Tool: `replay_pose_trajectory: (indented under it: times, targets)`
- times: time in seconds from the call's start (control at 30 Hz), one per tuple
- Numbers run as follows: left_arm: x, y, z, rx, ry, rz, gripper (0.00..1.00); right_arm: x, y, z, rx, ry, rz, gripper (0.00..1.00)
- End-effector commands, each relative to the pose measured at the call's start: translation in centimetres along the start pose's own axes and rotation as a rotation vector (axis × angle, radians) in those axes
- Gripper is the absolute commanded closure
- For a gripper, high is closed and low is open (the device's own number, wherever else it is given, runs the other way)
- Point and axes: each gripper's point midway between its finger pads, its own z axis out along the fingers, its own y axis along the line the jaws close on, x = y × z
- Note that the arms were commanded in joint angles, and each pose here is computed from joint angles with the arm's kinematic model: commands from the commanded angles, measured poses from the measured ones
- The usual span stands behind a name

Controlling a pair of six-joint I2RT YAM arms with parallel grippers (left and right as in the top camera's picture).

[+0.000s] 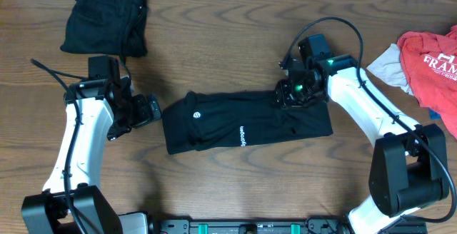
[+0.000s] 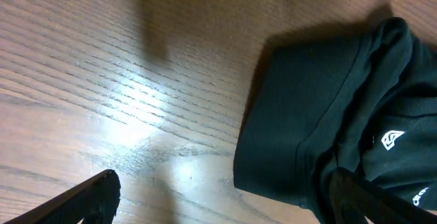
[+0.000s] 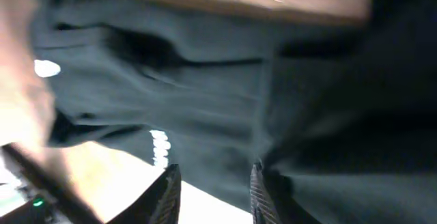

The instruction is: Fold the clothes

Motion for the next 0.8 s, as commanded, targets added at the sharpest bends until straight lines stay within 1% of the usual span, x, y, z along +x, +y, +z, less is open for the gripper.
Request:
replay_pose_trajectory:
  times: [0.0,0.07,0.17,0.27,0.37,0.47,0.53,0.63,0.77]
  targets:
    - [-0.8,0.1,-0.7,-0.006,-0.028,-0.004,0.02,0.3,3.6,-0.7,-0.161,0.009,-0.058,0.69]
    - [-0.8,0.1,-0.7,-0.006,-0.028,-0.004,0.02,0.9,4.1,-0.5,-0.170,0.033,-0.062,0.70]
    - [-0.8,0.1,-0.7,-0.006,-0.028,-0.004,0.02,1.3,3.4,0.0,-0.093,0.039,-0.072,0.77]
    - [-0.8,0.1,-0.7,-0.006,-0.028,-0.004,0.02,-0.2,1.8,-1.2,0.015,-0.027,-0.070,0.87]
    - [-0.8,0.1,-0.7,-0.006,-0.028,-0.004,0.02,-2.5,0.7,-4.9,0.097,-0.134,-0.060,0.99]
    - [-0.8,0.1,-0.7,-0.006,-0.028,-0.004,0.02,-3.8,-3.0,-10.0,0.282,-0.239,0.030,0.99]
    - [-0.8,0.1,-0.7,-0.006,-0.028,-0.004,0.02,-3.4,-5.2,-11.9,0.353,-0.260,0.083,0.99]
    - [-0.9,0.1,-0.7,-0.005,-0.034,-0.003,0.02,-1.5,-7.1,-11.9,0.365,-0.188,0.129,0.99]
    - [-1.1,0.0,-0.7,-0.003,-0.042,-0.002,0.02,1.5,-8.0,-8.5,0.325,-0.082,0.157,0.99]
